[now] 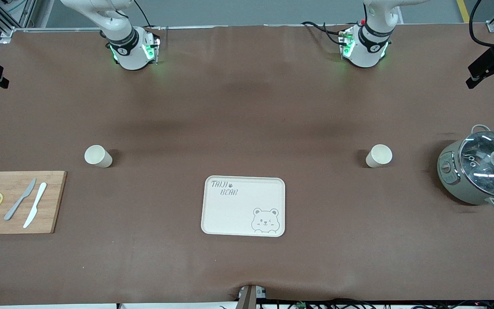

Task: Place white IKEA cup upright on tray with both arms
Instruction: 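Reach both grippers toward the two white paper cups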

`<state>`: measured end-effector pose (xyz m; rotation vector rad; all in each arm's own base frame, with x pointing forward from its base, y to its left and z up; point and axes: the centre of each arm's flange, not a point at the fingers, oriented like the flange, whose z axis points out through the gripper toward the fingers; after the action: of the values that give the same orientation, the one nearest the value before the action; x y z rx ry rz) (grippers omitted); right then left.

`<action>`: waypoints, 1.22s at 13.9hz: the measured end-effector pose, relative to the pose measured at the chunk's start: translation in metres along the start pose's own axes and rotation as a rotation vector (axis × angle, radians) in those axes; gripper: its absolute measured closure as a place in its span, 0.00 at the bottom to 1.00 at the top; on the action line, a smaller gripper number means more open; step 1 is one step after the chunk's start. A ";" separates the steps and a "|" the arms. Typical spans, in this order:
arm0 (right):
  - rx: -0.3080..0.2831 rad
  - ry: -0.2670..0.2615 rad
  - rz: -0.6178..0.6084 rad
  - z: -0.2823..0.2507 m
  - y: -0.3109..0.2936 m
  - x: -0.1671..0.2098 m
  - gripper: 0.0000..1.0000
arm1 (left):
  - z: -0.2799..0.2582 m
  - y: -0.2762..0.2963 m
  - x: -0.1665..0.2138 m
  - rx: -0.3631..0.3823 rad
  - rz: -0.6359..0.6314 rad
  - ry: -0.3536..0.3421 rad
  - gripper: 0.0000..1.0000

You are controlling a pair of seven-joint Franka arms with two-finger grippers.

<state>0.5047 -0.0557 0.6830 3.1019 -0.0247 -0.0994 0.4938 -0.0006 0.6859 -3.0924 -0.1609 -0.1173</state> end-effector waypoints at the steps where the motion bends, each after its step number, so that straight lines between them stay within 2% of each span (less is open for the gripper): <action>1: 0.000 0.000 0.000 0.000 0.000 0.000 0.00 | 0.000 0.000 0.000 0.000 0.000 0.000 0.00; 7: 0.000 0.000 0.000 0.000 0.000 0.000 0.00 | -0.004 -0.001 0.000 -0.001 -0.002 0.007 0.00; 10: 0.000 -0.011 0.003 0.005 0.001 0.004 0.00 | 0.008 -0.001 0.000 0.003 -0.002 -0.040 0.00; 13: 0.002 -0.040 0.022 0.020 0.011 0.013 0.00 | 0.039 0.000 0.006 0.007 0.000 -0.096 0.00; 17: 0.002 -0.091 0.035 0.049 0.019 0.033 0.00 | 0.105 0.003 0.015 0.007 0.005 -0.102 0.00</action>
<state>0.5345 -0.0771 0.6326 3.0952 -0.0812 -0.2398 0.5164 0.0028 0.5828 -3.0931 -0.1567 0.0407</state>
